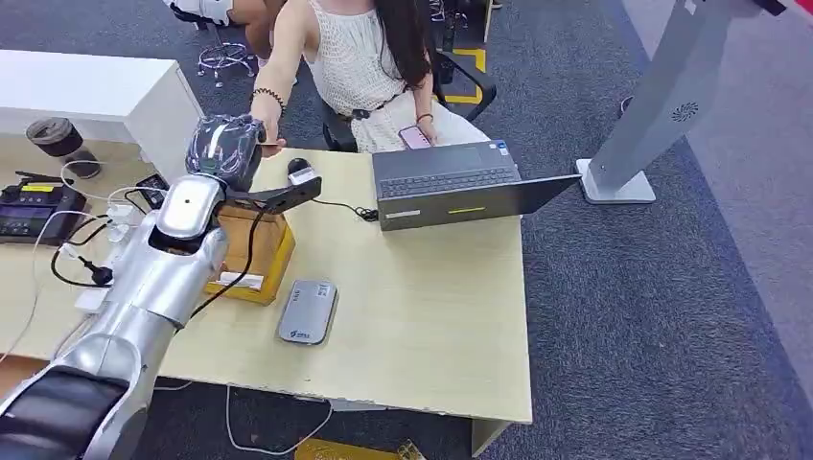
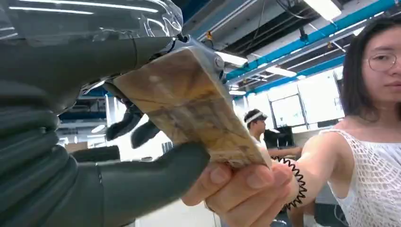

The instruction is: Pass the card to the sensor for recognition and then transmit it.

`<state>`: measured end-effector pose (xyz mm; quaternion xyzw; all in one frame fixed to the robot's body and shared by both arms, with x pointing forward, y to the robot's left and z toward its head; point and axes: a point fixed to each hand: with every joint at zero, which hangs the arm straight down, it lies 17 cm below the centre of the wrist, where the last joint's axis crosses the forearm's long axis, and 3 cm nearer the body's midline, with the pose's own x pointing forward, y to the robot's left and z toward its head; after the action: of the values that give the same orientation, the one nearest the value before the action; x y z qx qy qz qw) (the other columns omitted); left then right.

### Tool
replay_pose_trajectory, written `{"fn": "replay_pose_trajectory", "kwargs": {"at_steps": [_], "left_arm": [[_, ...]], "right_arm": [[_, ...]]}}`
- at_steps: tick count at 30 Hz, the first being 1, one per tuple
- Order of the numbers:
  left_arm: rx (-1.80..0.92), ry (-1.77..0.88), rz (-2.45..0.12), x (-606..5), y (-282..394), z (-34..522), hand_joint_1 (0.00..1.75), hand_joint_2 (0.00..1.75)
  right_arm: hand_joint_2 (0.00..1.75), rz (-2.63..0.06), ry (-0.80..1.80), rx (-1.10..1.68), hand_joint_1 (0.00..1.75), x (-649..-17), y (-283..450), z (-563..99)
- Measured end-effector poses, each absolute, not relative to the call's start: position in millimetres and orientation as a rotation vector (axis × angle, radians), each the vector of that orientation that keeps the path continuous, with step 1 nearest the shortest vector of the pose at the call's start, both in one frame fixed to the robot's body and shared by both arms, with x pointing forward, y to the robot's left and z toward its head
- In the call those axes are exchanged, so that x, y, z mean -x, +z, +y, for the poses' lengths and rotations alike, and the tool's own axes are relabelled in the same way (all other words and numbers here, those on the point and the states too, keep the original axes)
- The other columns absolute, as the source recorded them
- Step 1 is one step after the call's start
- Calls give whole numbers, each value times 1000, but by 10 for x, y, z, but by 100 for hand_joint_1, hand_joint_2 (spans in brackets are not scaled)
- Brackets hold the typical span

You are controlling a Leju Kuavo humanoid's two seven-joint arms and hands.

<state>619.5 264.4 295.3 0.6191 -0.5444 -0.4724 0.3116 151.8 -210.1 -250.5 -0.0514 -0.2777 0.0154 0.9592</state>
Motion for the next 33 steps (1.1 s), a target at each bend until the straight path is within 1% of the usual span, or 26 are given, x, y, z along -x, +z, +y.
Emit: {"fn": "replay_pose_trajectory", "kwargs": {"at_steps": [9,14,16,20,26,27,29,33], "left_arm": [[-1568,-1227,-1463,-6187,2868,2658,0,175],[-1455,-1208,-1569,-5985,2681,2466,0,175],[-1404,-1196,-1634,-5808,2584,2345,0,175],[-1297,-1171,-1747,-5185,2203,2117,0,175],[-1136,-1144,-1795,-4489,1799,2035,0,175],[-1132,-1135,-1798,-4335,1748,2061,0,175],[-1135,-1120,-1780,-4138,1649,2145,0,175],[-1174,-1100,-1710,-3997,1527,2407,0,175]], "right_arm": [[175,-563,26,108,0,-1514,-2505,-2110],[175,-558,5,112,0,-1478,-2513,-2128],[175,-559,-11,114,0,-1469,-2513,-2138],[175,-559,-49,119,0,-1421,-2517,-2155],[175,-580,-114,120,0,-1430,-2495,-2179],[0,-588,-130,123,0,-1436,-2488,-2192],[0,-593,-143,127,0,-1437,-2483,-2207],[0,-592,-151,131,0,-1435,-2485,-2221]]}}
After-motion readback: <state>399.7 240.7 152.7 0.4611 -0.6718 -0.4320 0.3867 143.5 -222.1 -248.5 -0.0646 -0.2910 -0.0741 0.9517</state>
